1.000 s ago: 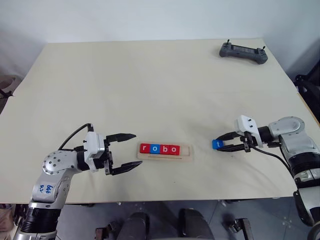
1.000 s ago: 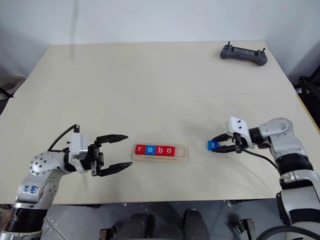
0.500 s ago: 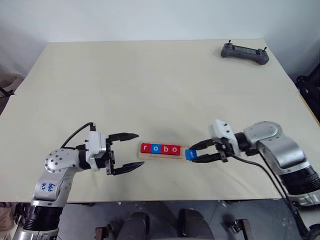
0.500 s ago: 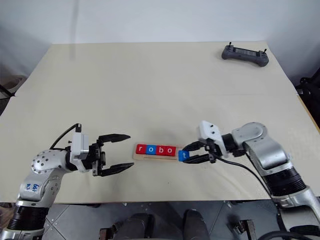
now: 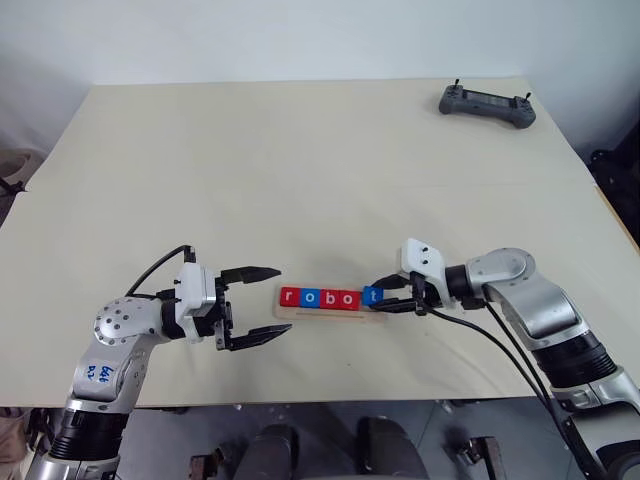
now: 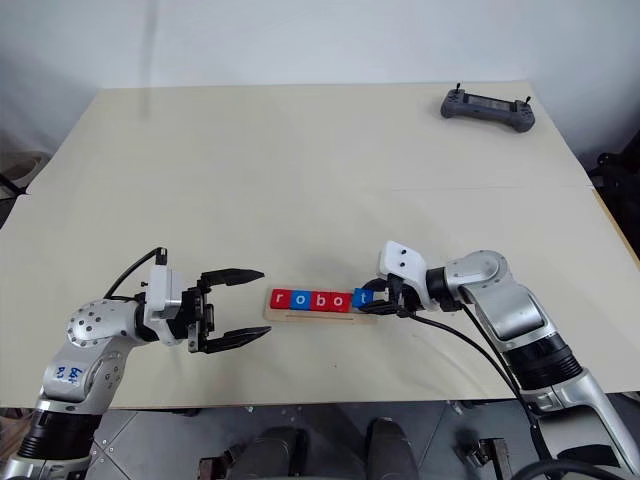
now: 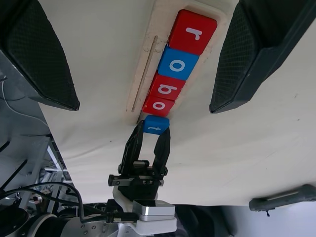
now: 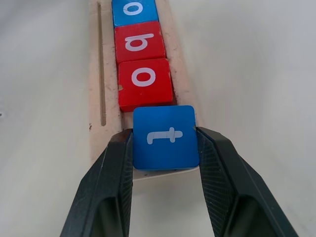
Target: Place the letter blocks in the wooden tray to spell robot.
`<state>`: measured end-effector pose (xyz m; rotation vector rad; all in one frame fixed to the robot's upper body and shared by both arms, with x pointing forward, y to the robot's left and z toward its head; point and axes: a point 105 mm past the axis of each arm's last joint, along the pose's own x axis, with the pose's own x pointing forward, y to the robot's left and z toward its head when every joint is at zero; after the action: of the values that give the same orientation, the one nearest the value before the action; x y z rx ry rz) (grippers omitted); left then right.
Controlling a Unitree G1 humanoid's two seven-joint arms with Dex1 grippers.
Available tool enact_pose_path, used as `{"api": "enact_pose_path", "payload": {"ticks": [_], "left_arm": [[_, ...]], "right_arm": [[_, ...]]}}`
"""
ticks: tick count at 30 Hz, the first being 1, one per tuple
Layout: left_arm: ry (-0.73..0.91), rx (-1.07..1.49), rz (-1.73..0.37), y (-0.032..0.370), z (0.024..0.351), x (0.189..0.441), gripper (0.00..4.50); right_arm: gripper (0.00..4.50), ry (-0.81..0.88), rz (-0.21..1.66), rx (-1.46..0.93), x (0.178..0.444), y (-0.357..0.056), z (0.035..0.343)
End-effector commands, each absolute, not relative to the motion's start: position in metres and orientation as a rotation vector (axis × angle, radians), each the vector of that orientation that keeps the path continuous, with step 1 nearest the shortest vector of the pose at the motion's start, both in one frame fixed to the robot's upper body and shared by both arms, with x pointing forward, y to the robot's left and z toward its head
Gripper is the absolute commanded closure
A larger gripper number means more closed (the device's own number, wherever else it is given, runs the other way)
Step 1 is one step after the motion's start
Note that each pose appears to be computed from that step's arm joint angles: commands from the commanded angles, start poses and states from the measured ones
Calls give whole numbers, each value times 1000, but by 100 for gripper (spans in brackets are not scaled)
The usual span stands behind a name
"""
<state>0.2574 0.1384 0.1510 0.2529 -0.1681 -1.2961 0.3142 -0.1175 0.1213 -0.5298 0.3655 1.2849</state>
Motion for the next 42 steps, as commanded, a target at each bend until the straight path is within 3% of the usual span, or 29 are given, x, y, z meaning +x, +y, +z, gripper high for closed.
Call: {"api": "enact_pose_path", "payload": {"ticks": [1,5,6,13,18,19,21,29,33,34,37,40,42], "left_arm": [[-198,261,-1296,137,157,255,0],[-196,262,-1291,138,157,255,0],[-196,262,-1290,138,157,255,0],[-197,262,-1290,137,156,255,0],[-198,261,-1289,137,156,256,0],[-197,262,-1289,138,156,255,0],[-195,261,-1288,138,156,255,0],[-177,266,-1255,148,155,255,0],[-144,242,-1186,165,155,254,0],[-136,241,-1162,170,155,253,0],[-106,255,-1105,187,154,249,0],[-74,293,-1056,204,153,246,0],[-65,299,-1040,212,154,246,0]], "right_arm": [[304,340,1315,-547,313,-111,127],[304,339,1360,-519,306,-106,130],[228,342,1366,-519,304,-106,130],[6,307,1360,-511,305,-107,137],[6,264,1365,-476,302,-120,149],[24,269,1361,-472,301,-125,150],[66,281,1349,-462,300,-135,149],[341,204,1216,-427,312,-164,151],[341,133,1161,-418,307,-183,156],[322,137,1150,-410,304,-188,156],[251,132,1164,-376,287,-195,160],[134,31,1161,-439,273,-198,163],[79,-12,1148,-451,266,-201,159]]}}
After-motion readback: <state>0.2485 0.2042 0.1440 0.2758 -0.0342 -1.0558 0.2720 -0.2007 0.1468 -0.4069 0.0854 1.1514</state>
